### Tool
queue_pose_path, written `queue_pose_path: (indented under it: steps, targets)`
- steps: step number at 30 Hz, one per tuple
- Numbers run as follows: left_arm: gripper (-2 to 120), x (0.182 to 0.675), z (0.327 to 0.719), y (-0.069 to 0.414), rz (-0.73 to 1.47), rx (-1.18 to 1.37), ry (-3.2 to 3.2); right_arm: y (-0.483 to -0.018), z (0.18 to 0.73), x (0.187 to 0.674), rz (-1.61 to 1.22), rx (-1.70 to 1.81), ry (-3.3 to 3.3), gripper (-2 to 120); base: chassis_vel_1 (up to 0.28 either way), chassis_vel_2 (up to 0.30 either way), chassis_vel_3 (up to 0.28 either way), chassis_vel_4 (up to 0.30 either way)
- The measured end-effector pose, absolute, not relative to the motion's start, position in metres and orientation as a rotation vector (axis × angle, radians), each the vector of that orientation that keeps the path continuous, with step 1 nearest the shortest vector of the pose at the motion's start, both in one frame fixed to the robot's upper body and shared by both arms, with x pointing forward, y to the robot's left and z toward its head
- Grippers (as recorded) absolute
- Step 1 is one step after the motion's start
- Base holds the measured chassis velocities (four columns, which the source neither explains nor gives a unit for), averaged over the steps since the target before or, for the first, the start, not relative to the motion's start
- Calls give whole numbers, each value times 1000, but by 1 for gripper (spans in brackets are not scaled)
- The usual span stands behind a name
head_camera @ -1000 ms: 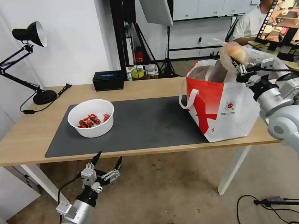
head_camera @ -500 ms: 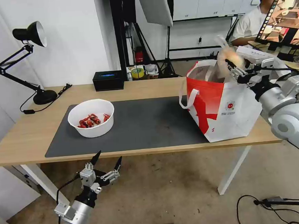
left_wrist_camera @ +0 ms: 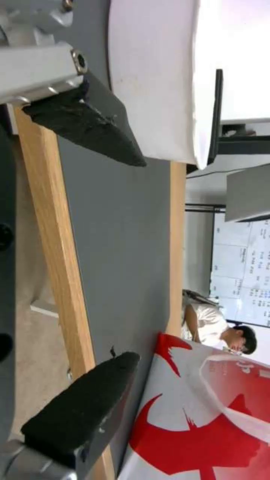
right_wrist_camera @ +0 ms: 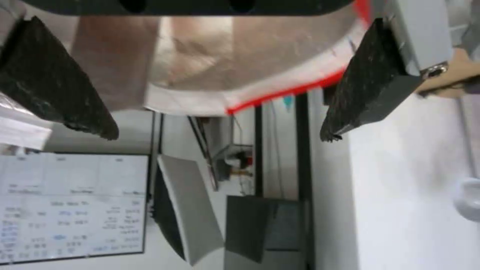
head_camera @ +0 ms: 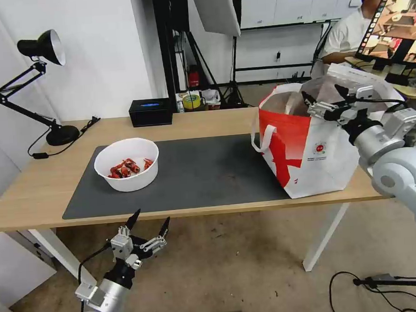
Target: Pick up the trash from the table and place it into the takeout bag.
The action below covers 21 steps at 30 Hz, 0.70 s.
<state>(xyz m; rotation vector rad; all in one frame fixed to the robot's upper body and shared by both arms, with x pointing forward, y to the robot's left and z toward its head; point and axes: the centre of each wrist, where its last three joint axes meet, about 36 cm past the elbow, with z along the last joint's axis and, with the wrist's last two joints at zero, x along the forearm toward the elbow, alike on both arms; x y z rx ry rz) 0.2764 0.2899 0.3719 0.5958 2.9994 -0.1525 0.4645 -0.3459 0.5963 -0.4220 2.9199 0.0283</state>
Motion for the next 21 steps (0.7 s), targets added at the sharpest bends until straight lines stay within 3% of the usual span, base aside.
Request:
queue_pose_path:
  steps: [10, 21]
  targets:
    - [100, 276, 372, 289, -158, 583, 2995, -314, 601, 435, 89, -576, 2872, 100, 0, 0, 0, 0]
    - [100, 254, 370, 294, -147, 493, 3015, -261, 562, 391, 140, -674, 2867, 100, 0, 0, 0, 0]
